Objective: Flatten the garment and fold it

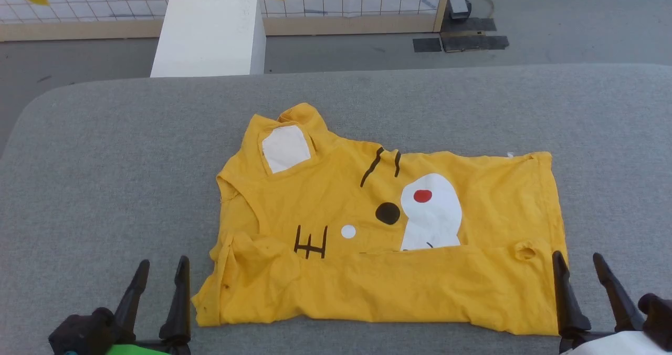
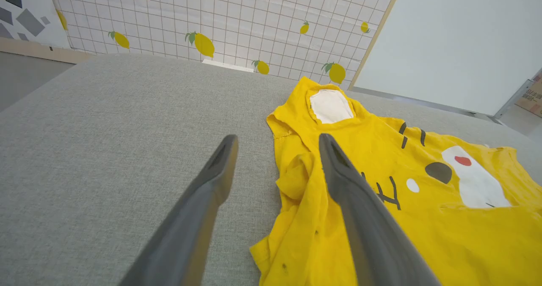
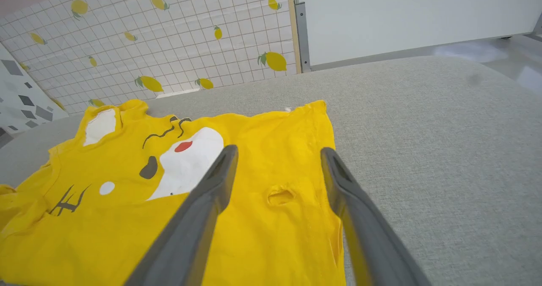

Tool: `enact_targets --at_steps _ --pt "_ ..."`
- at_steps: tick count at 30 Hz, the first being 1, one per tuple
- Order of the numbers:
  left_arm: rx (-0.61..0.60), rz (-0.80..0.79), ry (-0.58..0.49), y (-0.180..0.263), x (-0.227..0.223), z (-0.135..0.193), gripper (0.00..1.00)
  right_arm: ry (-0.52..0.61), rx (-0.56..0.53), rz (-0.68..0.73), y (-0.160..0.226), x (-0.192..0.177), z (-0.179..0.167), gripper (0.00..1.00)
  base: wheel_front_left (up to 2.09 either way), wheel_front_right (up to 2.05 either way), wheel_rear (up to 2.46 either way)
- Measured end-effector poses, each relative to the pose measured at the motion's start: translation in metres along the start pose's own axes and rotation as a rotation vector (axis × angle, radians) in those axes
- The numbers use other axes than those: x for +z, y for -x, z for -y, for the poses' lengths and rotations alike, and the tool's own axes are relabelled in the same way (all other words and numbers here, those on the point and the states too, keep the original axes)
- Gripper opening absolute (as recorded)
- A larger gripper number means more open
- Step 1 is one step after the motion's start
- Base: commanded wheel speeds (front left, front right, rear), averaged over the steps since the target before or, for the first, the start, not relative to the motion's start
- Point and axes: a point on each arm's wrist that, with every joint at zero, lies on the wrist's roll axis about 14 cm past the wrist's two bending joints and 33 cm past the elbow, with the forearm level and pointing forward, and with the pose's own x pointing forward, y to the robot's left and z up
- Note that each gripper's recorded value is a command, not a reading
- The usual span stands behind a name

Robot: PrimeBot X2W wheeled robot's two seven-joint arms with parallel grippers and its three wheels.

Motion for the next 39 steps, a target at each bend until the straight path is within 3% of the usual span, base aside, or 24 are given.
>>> enact_targets --at_steps 8,18,35,36,37,39 --pt "-0.037 -0.071 -0.012 0.002 -0.015 0.005 1.00 0.027 -0.009 -0.013 0.003 -0.008 0.003 1.00 0.00 0.00 0.00" --pt "-0.097 -0.438 -0.090 0.001 -0.062 -0.007 1.00 0.012 0.005 -0.049 0.000 -0.022 -0.002 1.00 0.00 0.00 0.00" --pt "-0.123 -0.839 0.100 0.012 -0.120 -0.006 1.00 -0.007 -0.039 -0.091 0.004 -0.035 0.009 1.00 0.00 0.00 0.00" --pt "-0.132 -0.851 0.108 0.011 -0.121 -0.005 0.45 -0.007 -0.041 -0.093 0.004 -0.035 0.009 1.00 0.00 0.00 0.00" --pt "-0.137 -0.854 0.113 0.010 -0.122 -0.004 0.00 -0.007 -0.041 -0.093 0.004 -0.035 0.009 1.00 0.00 0.00 0.00" --pt "-0.142 -0.863 0.124 0.009 -0.125 -0.005 0.00 -0.008 -0.041 -0.092 0.003 -0.035 0.009 1.00 0.00 0.00 0.00"
